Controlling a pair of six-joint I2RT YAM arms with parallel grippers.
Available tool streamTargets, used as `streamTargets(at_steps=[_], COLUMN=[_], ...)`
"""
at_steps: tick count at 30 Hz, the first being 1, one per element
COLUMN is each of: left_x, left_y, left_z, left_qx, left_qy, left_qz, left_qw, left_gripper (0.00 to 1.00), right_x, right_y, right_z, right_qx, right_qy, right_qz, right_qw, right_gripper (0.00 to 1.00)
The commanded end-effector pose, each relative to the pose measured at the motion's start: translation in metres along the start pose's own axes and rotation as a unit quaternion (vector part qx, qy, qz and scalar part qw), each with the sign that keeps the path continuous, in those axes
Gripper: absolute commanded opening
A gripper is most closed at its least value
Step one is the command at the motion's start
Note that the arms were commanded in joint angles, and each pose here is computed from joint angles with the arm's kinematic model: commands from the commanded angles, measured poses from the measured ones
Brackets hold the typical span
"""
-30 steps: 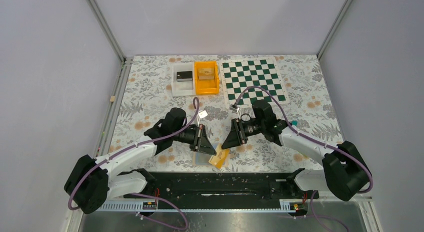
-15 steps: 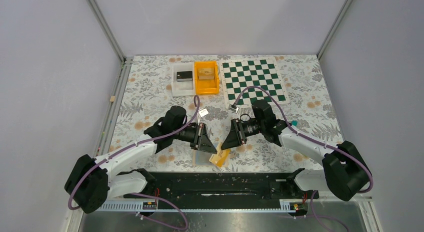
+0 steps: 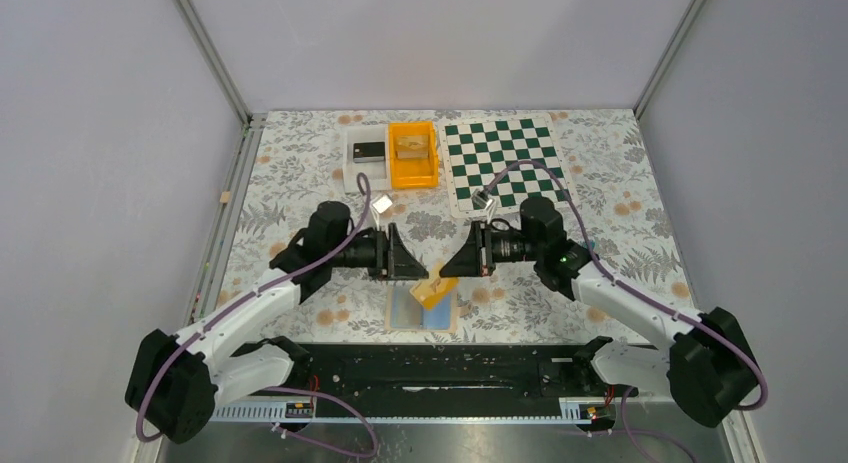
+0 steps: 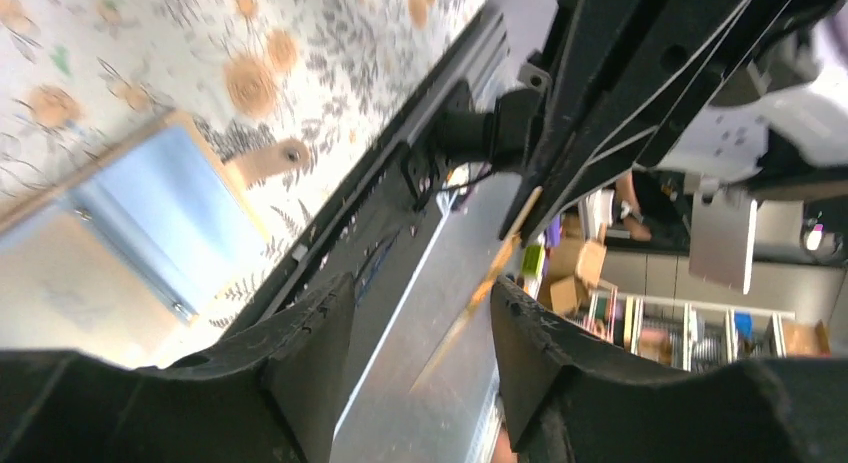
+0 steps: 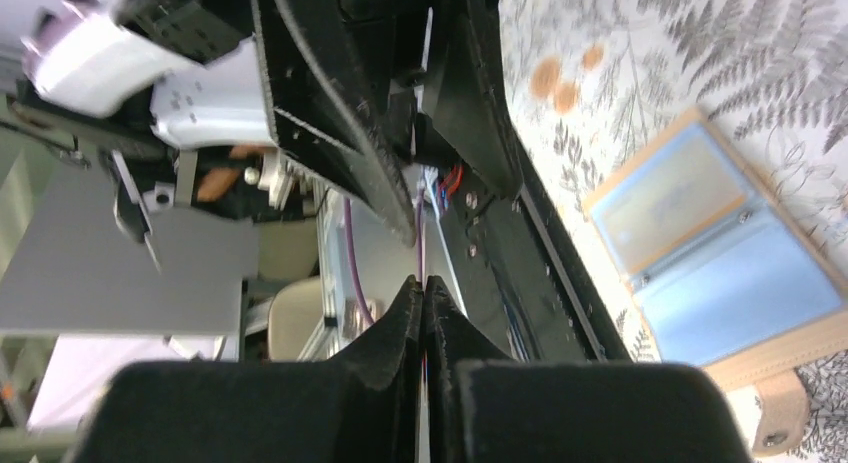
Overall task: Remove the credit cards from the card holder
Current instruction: Place the credit card in the storage box.
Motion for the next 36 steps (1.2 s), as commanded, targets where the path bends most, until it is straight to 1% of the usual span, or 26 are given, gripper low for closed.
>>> streamTargets(at_steps=[1,3,7,10,12,15,17,18,23,26,27,29,30,31,35,36], left_x=[0.017,0.017,0.019,0.020,0.021,0.022,0.024,0.025,0.028,0.031,0.033,0.037,0.040,0.044,0.065,0.073], left_y=[-0.015,-0.016,-0.025,-0.032,-0.034,-0.031,-0.030,-0.029,-0.030,-0.028,-0.028,-0.028,-0.029,-0.028,-0.029,-0.031], left_z=[0.015,0.018,0.019,0.021,0.021,0.021,0.020,0.020,0.017,0.017,0.017,0.018,0.019,0.021,0.031,0.035], left_qx=[-0.060,-0.080,-0.116,-0.142,-0.153,-0.148,-0.146,-0.146,-0.147,-0.137,-0.129,-0.115,-0.106,-0.093,-0.054,-0.046], left_qy=[-0.089,-0.099,-0.108,-0.118,-0.127,-0.144,-0.153,-0.155,-0.157,-0.169,-0.176,-0.184,-0.189,-0.193,-0.213,-0.223], left_qz=[-0.007,0.001,-0.004,-0.010,-0.012,-0.007,-0.003,-0.001,0.006,0.017,0.019,0.016,0.014,0.013,0.003,-0.003], left_qw=[0.994,0.992,0.987,0.983,0.980,0.978,0.977,0.977,0.977,0.976,0.976,0.976,0.976,0.977,0.976,0.974], left_gripper=[0.52,0.52,0.53,0.52,0.50,0.46,0.37,0.31,0.14,0.00,0.00,0.00,0.00,0.00,0.00,0.00], right_x=[0.035,0.041,0.048,0.046,0.042,0.037,0.035,0.034,0.029,0.027,0.026,0.025,0.025,0.025,0.024,0.023], right_y=[0.020,0.020,0.019,0.011,0.006,0.001,0.000,-0.001,-0.005,-0.008,-0.008,-0.009,-0.009,-0.008,-0.002,0.000], right_z=[0.005,0.007,0.007,0.006,0.006,0.008,0.008,0.009,0.010,0.011,0.011,0.011,0.011,0.012,0.016,0.018], right_qx=[-0.049,-0.070,-0.078,-0.085,-0.096,-0.104,-0.108,-0.109,-0.121,-0.126,-0.126,-0.128,-0.127,-0.127,-0.137,-0.142], right_qy=[-0.121,-0.154,-0.204,-0.235,-0.251,-0.268,-0.270,-0.273,-0.283,-0.288,-0.288,-0.288,-0.286,-0.283,-0.272,-0.270], right_qz=[0.016,0.009,-0.016,-0.044,-0.057,-0.067,-0.069,-0.071,-0.078,-0.084,-0.085,-0.085,-0.083,-0.080,-0.055,-0.046], right_qw=[0.991,0.986,0.976,0.967,0.961,0.956,0.954,0.953,0.948,0.946,0.945,0.945,0.946,0.947,0.951,0.951], right_gripper=[0.00,0.00,0.00,0.00,0.00,0.00,0.00,0.00,0.00,0.00,0.02,0.08,0.14,0.24,0.58,0.71])
Point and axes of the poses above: each gripper's point midway between its finger pads, its own z axis back along the fingers, its own y axis along the line the jaws close on, x = y × z, the point moved 9 cm from there along z, back along the fingers, and after that the axes turned 15 degrees about z, right-handed, at the moved point
